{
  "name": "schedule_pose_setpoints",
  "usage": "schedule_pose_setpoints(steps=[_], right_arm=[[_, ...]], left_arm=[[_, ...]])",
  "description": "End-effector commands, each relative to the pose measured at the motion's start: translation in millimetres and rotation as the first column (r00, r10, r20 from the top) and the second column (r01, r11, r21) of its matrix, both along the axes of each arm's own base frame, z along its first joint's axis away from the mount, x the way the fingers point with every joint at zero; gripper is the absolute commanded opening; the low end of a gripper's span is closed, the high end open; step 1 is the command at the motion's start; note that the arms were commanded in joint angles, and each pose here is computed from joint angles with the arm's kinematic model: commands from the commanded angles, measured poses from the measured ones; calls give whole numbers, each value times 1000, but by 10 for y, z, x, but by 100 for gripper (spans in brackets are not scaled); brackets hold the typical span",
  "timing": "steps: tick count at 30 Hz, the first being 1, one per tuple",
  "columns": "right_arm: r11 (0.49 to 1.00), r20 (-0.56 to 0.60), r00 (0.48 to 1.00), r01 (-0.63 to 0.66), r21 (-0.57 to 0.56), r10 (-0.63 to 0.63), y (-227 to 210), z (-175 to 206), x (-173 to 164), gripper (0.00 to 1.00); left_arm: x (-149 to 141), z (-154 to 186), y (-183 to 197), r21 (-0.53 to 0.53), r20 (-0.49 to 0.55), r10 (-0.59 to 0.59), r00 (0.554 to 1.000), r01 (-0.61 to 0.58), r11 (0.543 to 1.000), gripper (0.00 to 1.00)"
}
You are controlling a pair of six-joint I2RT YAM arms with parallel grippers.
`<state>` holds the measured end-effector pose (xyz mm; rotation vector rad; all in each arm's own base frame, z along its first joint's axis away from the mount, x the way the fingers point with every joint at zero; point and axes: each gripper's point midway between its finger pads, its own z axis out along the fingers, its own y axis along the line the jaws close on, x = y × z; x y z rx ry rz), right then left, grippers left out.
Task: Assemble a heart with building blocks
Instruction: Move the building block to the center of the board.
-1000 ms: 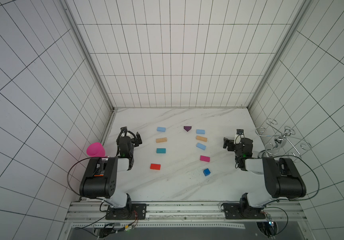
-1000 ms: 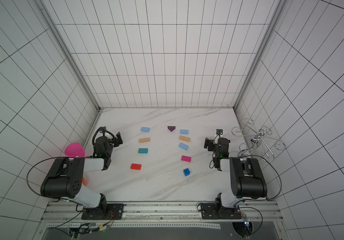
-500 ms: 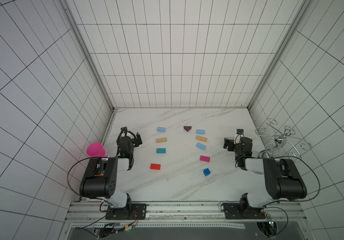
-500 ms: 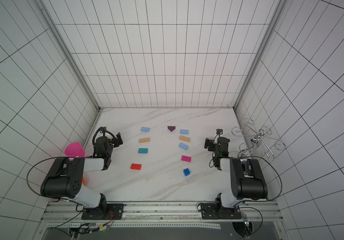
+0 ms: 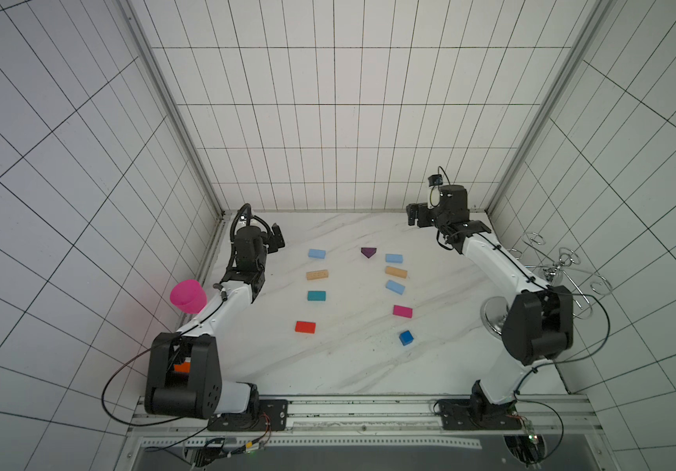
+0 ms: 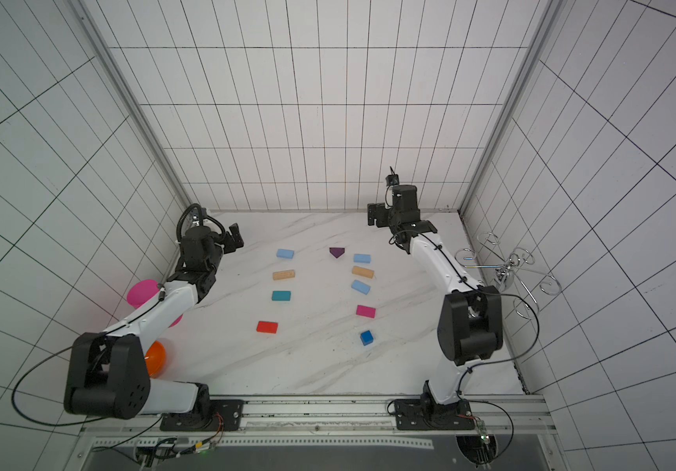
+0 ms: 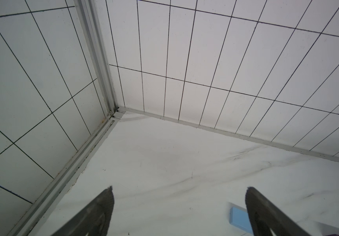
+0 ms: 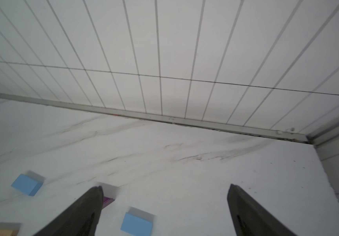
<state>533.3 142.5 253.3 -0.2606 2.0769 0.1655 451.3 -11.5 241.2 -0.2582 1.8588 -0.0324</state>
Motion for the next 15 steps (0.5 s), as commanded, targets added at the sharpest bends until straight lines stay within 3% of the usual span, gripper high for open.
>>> schedule_pose_setpoints(steps=[1, 7, 15], right_arm=[[988, -354, 927, -148, -51, 120, 394, -821, -291, 96], [962, -453, 878, -237, -137, 151, 825, -1239, -307, 96], [942, -485, 864, -262, -210, 132, 1014, -1606, -252, 94]], left_arm=[[-198, -437, -363, -9, -201, -82, 976, 82, 997, 99], [-391, -707, -668, -51, -305, -136, 943, 126, 991, 99], [-478, -940, -724, -113, -381, -151, 912, 117, 987, 99]])
